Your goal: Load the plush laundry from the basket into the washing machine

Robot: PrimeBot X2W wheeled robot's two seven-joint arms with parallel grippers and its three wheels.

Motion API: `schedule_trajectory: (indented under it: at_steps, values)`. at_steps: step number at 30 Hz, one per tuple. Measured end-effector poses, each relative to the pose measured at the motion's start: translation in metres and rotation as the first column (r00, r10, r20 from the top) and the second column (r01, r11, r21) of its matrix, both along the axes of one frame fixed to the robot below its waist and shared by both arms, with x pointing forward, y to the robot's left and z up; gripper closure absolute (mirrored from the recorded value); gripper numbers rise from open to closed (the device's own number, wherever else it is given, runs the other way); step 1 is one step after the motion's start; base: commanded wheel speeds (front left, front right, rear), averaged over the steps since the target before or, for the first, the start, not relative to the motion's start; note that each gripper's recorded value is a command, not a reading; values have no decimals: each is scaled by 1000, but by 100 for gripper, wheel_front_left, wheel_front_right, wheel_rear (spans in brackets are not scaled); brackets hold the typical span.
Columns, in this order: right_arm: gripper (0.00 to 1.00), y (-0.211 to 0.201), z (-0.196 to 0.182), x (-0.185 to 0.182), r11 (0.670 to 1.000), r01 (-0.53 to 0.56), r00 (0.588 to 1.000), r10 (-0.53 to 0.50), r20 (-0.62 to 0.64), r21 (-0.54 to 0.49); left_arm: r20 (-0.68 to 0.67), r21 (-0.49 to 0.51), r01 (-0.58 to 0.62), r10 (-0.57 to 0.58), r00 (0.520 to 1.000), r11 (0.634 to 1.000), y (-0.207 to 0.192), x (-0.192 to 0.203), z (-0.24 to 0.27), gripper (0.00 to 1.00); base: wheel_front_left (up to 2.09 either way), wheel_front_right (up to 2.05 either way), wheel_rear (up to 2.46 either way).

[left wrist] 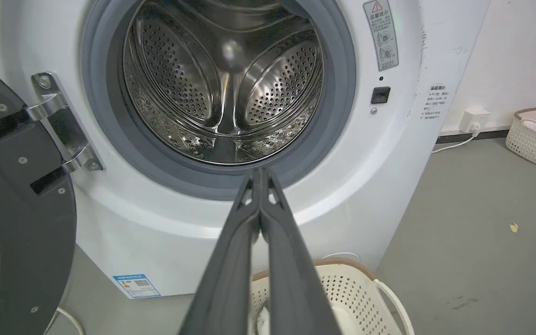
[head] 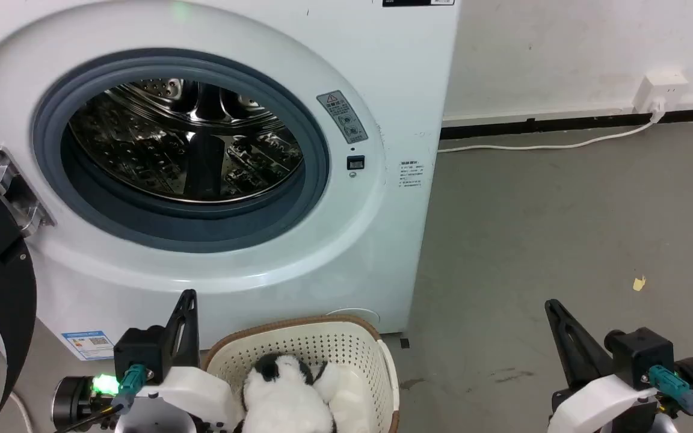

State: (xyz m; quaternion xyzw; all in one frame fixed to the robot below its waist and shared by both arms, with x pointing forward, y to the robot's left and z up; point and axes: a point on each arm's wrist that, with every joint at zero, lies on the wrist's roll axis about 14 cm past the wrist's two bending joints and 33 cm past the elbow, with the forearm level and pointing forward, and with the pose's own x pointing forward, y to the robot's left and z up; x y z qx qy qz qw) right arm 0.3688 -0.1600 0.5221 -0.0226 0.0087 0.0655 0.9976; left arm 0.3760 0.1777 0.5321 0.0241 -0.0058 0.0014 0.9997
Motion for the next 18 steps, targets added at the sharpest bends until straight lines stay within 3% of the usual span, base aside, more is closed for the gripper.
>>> schedule_trajectory:
  at_steps: [18]
  values:
    - [100,0,0,0,1000,0,1000,0,0,0,0,0,0,0,1000,1000,0,0,0,100,0,0,0]
